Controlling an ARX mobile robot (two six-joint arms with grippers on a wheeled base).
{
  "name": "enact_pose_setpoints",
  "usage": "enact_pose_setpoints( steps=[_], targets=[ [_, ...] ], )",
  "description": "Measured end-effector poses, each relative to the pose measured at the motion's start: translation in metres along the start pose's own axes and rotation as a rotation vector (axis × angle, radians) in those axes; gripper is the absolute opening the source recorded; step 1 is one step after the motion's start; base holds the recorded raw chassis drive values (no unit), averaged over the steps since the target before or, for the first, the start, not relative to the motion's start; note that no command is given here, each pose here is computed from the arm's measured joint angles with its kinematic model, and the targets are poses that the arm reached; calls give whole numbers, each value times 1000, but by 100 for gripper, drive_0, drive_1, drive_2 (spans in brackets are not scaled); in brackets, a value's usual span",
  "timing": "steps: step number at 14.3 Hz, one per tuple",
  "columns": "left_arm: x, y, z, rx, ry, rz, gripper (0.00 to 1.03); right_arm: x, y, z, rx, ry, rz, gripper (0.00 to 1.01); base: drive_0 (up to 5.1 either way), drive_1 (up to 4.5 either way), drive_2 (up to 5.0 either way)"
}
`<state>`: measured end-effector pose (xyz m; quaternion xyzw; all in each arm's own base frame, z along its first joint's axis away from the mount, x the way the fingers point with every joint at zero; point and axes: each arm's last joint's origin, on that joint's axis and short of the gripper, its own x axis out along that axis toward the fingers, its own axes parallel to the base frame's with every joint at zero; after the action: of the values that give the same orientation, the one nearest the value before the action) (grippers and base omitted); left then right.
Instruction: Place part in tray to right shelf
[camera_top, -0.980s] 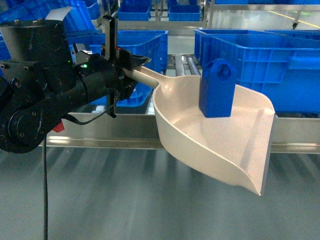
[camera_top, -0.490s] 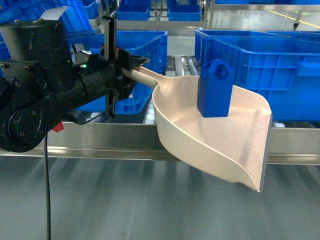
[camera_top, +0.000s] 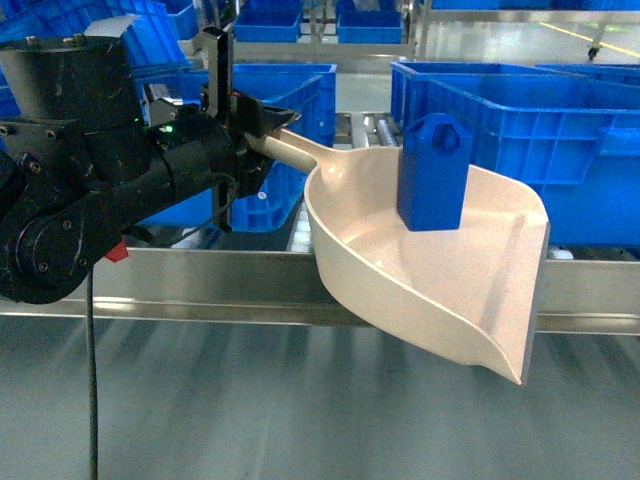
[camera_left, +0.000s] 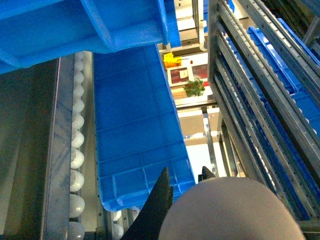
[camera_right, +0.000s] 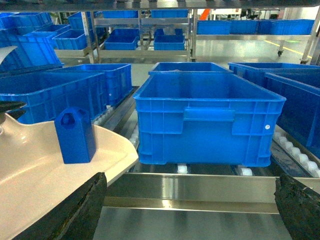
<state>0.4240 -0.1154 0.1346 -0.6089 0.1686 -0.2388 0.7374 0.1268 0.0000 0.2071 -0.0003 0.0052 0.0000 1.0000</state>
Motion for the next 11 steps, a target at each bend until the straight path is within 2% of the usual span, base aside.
enact_pose_setpoints(
  steps=[11],
  targets=[
    [0, 0, 0, 0, 0, 0, 12, 0, 0, 0, 0, 0, 0, 98, 0, 0, 0]
  ],
)
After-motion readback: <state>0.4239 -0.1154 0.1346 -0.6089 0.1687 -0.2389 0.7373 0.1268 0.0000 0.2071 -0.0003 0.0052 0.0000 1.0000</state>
